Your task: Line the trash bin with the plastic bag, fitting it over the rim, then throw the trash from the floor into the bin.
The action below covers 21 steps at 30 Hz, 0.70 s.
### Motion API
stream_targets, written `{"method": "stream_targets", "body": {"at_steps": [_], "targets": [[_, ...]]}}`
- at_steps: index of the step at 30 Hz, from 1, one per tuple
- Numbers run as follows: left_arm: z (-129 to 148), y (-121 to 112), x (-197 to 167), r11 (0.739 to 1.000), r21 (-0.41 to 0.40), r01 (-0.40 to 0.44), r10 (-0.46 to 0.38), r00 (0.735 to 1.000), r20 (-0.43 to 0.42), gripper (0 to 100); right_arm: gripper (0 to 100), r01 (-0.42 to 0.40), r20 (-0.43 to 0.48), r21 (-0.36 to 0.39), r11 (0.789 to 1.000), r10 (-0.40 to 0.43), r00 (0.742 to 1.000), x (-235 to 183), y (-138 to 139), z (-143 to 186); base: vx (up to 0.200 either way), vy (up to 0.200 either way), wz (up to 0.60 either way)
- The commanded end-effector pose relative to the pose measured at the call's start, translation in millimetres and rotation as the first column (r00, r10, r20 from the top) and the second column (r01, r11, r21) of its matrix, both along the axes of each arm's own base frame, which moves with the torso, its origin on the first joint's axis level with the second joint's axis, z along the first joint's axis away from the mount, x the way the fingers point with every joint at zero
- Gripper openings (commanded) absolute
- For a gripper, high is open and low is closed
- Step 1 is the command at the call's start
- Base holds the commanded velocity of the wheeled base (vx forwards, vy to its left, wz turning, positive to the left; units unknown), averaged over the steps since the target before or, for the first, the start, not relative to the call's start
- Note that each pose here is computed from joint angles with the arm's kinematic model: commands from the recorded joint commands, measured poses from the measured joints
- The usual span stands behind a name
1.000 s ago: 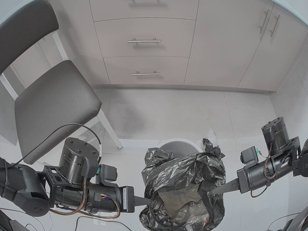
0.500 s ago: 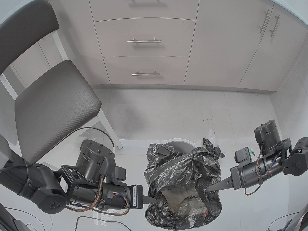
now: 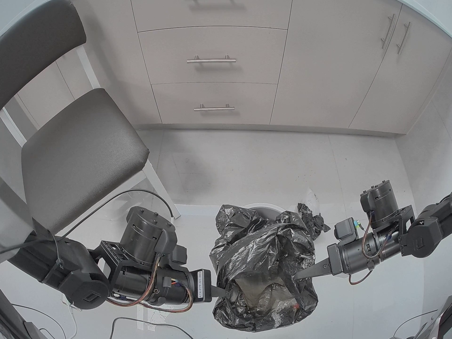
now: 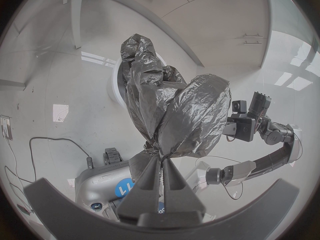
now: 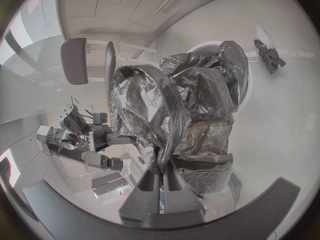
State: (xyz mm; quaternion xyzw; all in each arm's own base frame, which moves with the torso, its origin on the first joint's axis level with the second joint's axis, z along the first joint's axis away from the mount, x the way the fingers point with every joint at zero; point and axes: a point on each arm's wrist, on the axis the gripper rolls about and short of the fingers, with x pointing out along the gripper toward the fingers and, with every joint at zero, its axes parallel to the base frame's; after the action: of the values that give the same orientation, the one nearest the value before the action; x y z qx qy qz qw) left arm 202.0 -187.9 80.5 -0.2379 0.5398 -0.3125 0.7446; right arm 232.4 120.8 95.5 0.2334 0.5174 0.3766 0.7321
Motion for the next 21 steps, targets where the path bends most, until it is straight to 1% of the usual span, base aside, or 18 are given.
{"method": "stream_targets", "body": {"at_steps": [1,5,9,12,18,21], "targets": [[-5,4,6,1.0,0.012,-0.022,0.022,1.0,-0.006,0,0,0.002,-0.008,-0.004,1.0,-0.002,1.0,9,4,-9,0.0,0.0,0.0],[-8,8,11,0.999,0.025,-0.026,0.026,1.0,0.004,0,0,0.022,0.007,0.009,1.0,-0.022,1.0,18,4,-13,0.0,0.0,0.0],[-9,8,13,0.999,0.028,-0.029,0.029,1.0,0.002,0,0,0.033,0.0,0.006,0.999,-0.033,0.999,23,3,-16,0.0,0.0,0.0],[-10,6,17,0.999,0.027,-0.033,0.032,0.999,0.003,0,0,0.054,-0.006,0.004,0.999,-0.054,0.999,28,-2,-19,0.0,0.0,0.0],[-12,3,21,0.999,0.029,-0.031,0.031,1.0,-0.001,0,0,0.065,-0.018,-0.002,0.998,-0.065,0.998,35,-3,-25,0.0,0.0,0.0],[-14,1,23,0.999,0.031,-0.032,0.032,0.999,-0.002,0,0,0.074,-0.007,0.003,0.997,-0.074,0.997,41,-4,-27,0.0,0.0,0.0]]}}
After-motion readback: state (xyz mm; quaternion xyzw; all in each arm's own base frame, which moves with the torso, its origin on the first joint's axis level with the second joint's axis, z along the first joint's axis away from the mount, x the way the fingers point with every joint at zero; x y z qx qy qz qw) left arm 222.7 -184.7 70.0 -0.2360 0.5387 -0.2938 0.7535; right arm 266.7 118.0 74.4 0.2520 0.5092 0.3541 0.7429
